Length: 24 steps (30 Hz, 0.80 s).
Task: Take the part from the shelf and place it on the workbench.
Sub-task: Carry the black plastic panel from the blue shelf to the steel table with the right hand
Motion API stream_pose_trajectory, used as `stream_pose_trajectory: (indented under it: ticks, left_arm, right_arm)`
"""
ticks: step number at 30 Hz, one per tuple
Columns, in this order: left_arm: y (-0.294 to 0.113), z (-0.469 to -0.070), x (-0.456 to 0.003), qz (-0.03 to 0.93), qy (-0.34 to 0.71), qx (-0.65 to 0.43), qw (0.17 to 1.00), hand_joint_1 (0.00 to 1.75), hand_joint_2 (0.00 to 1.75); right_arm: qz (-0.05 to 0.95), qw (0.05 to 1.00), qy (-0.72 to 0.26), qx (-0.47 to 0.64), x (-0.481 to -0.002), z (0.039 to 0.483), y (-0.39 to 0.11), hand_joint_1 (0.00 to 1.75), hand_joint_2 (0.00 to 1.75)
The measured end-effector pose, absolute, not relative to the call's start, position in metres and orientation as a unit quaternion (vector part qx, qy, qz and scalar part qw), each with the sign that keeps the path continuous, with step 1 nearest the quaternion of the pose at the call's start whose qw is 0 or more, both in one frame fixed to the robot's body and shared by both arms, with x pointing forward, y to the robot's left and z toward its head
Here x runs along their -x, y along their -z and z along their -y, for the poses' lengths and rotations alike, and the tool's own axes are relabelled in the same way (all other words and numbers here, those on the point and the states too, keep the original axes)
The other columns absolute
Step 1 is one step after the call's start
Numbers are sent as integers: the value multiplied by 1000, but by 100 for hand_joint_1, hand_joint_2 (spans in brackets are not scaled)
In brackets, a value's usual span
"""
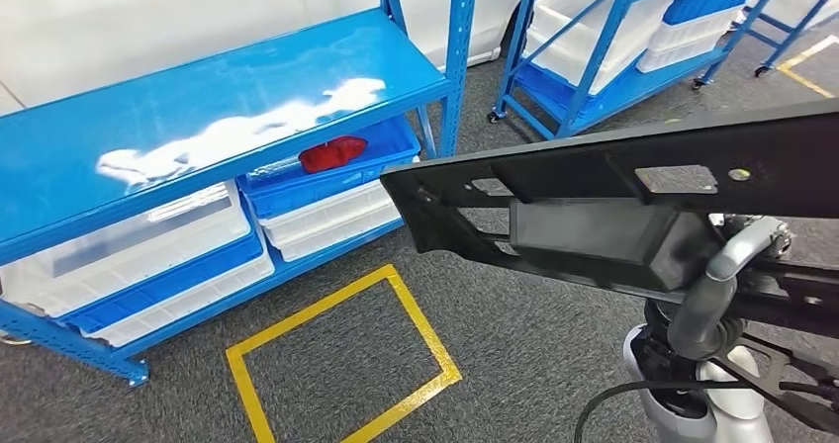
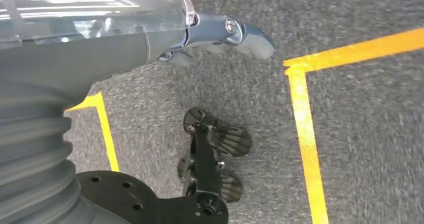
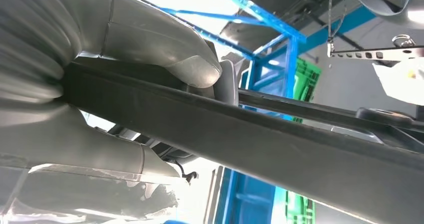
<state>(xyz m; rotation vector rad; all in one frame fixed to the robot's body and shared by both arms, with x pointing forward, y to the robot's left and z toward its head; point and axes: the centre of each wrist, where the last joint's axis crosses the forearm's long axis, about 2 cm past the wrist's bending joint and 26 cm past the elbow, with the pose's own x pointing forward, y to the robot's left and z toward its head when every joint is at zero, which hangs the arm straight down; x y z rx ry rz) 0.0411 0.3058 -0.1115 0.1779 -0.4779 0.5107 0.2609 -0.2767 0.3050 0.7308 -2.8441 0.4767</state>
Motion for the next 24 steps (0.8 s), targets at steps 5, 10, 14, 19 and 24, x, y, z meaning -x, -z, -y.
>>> stream_pose_trajectory:
  ticks: [5, 10, 14, 19, 24]
  left_arm:
    - [111, -306, -41, 226, -248, -92, 938, 0, 175]
    - [111, -314, -45, 233, -252, -101, 934, 0, 175]
    - [110, -323, -47, 243, -255, -106, 930, 0, 175]
    - [110, -328, -44, 245, -256, -111, 928, 0, 175]
    - [110, -332, -44, 251, -255, -117, 926, 0, 175]
  right_arm:
    - [950, 85, -175, -245, -257, 276, -297, 175, 175]
    - [943, 75, -182, -267, -254, 271, -298, 175, 175]
    - [941, 64, -181, -278, -252, 265, -301, 175, 175]
    - [940, 58, -172, -289, -251, 261, -302, 175, 175]
    - [939, 49, -168, -297, -253, 263, -305, 175, 175]
